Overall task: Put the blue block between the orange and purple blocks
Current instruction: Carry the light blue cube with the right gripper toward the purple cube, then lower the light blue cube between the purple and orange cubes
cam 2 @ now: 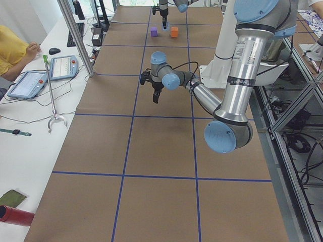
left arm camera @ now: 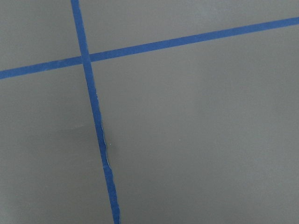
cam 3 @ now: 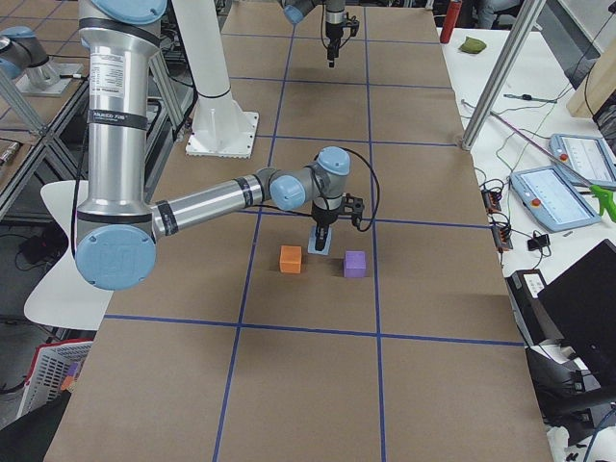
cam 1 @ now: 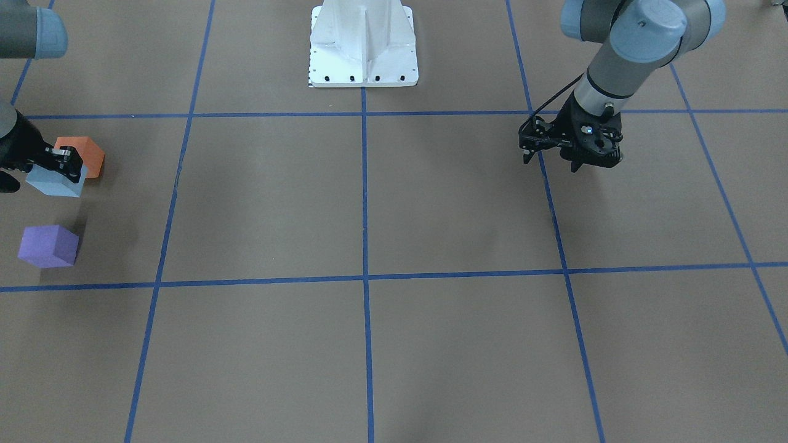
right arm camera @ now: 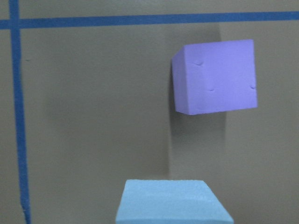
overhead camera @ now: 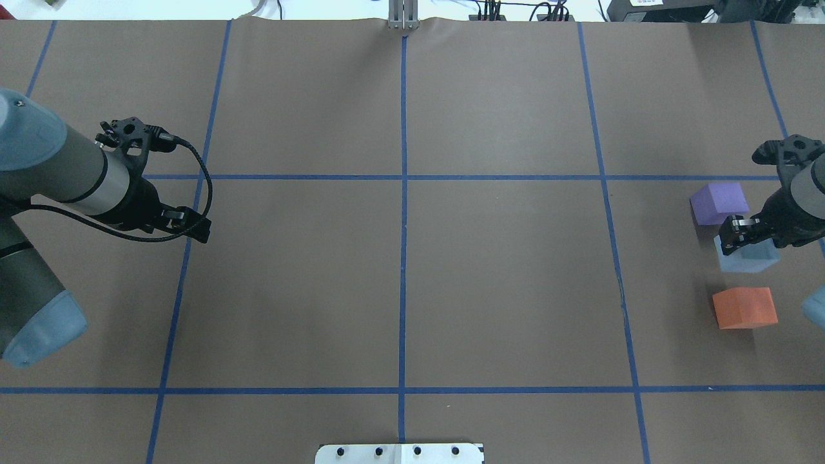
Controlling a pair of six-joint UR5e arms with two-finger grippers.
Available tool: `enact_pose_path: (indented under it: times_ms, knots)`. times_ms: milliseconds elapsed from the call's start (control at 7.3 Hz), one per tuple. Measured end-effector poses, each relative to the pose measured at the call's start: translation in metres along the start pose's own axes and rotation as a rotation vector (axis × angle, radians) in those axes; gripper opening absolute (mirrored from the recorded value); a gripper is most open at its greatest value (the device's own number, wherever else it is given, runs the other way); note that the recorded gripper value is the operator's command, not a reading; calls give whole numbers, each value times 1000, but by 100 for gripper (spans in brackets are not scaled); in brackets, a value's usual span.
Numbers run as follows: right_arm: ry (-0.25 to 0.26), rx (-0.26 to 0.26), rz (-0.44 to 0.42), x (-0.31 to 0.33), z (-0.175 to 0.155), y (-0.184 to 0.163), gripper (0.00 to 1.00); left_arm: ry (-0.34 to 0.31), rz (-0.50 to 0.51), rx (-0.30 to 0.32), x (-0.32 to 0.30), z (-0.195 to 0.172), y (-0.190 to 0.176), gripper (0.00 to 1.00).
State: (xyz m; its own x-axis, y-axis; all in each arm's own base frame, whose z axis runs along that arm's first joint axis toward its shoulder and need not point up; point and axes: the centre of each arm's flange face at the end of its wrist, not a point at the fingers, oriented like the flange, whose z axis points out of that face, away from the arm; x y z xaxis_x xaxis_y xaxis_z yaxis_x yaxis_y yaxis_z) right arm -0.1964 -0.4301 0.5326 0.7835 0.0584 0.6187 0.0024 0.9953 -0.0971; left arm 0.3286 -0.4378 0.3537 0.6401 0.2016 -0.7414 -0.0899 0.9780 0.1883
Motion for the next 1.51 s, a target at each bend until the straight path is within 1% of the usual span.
enact_pose_path:
  times_ms: [274,548,1095,1506]
  knots:
    - [-17,-10,-8,17,25,-6,0,-1,0,0,1,1,0,99]
    - [-23,-11,-13,23,40,-12,0,-2,1,1,1,1,0,99]
    - [-19,-15,-12,20,51,-25,0,-3,1,-1,1,2,0,99]
    - [-19,-15,-20,20,56,-28,0,-3,1,-1,1,2,0,99]
